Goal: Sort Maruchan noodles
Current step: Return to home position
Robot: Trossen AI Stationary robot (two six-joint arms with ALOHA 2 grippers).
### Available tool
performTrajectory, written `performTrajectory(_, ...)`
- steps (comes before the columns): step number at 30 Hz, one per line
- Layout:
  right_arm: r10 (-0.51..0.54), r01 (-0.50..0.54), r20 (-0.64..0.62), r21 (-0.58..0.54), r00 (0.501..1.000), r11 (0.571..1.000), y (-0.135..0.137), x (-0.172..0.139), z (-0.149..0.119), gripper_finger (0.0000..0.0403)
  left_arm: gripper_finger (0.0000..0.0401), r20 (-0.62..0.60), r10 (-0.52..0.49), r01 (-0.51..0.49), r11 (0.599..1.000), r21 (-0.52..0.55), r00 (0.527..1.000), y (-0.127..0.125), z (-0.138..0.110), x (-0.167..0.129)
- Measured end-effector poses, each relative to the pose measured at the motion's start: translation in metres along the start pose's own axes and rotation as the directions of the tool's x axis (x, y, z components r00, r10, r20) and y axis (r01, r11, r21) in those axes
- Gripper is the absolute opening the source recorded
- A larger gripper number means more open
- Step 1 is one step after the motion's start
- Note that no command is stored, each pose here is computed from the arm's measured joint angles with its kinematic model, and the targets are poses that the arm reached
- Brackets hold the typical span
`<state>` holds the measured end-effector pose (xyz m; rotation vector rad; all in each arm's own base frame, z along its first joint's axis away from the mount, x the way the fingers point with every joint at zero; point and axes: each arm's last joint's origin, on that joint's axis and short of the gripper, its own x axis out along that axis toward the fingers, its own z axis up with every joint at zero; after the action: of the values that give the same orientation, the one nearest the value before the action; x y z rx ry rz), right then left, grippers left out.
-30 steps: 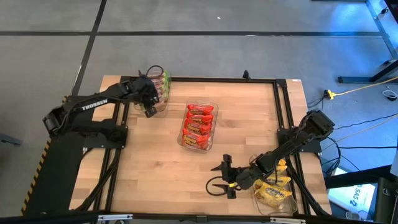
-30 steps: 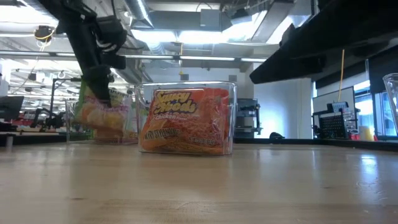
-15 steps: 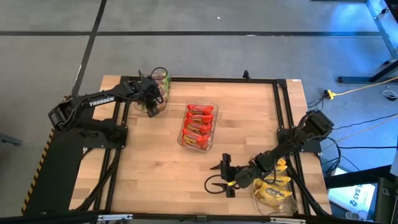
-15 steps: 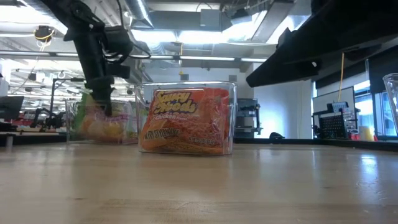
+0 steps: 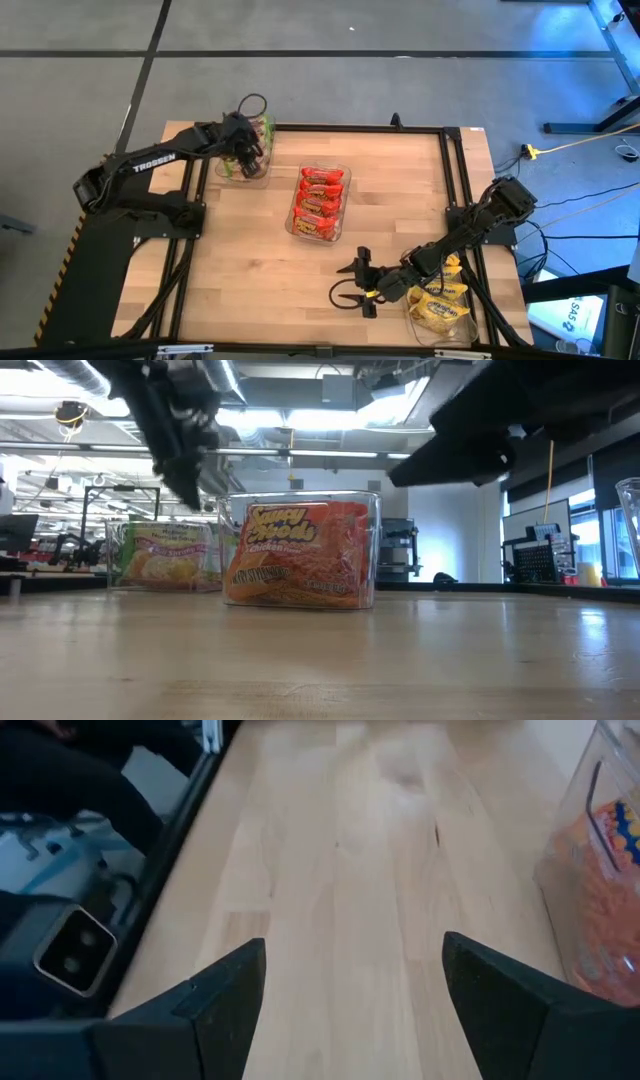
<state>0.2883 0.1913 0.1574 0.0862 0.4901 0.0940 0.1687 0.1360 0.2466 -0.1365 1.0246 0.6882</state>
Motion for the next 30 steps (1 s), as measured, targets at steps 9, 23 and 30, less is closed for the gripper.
performTrajectory(9, -0.004, 0.002, 0.043, 0.054, 0.999, 0.999, 0.000, -0.019, 0.026, 0.0255, 0.0108, 0.241, -0.206, 0.193, 0.978, 0.074, 0.948, -0.039, 0.014, -0.048)
performTrajectory(23, -0.134, 0.120, 0.118, 0.118, 0.984, 0.986, -0.051, -0.101, 0.052, 0.0009, 0.0008, 0.497, -0.530, 0.470, 0.846, 0.252, 0.687, -0.098, -0.039, -0.069)
performTrajectory(30, -0.141, 0.105, 0.213, 0.171, 0.967, 0.980, -0.077, -0.127, 0.045, 0.0032, 0.0004, 0.589, -0.579, 0.522, 0.803, 0.288, 0.564, -0.100, -0.070, -0.061)
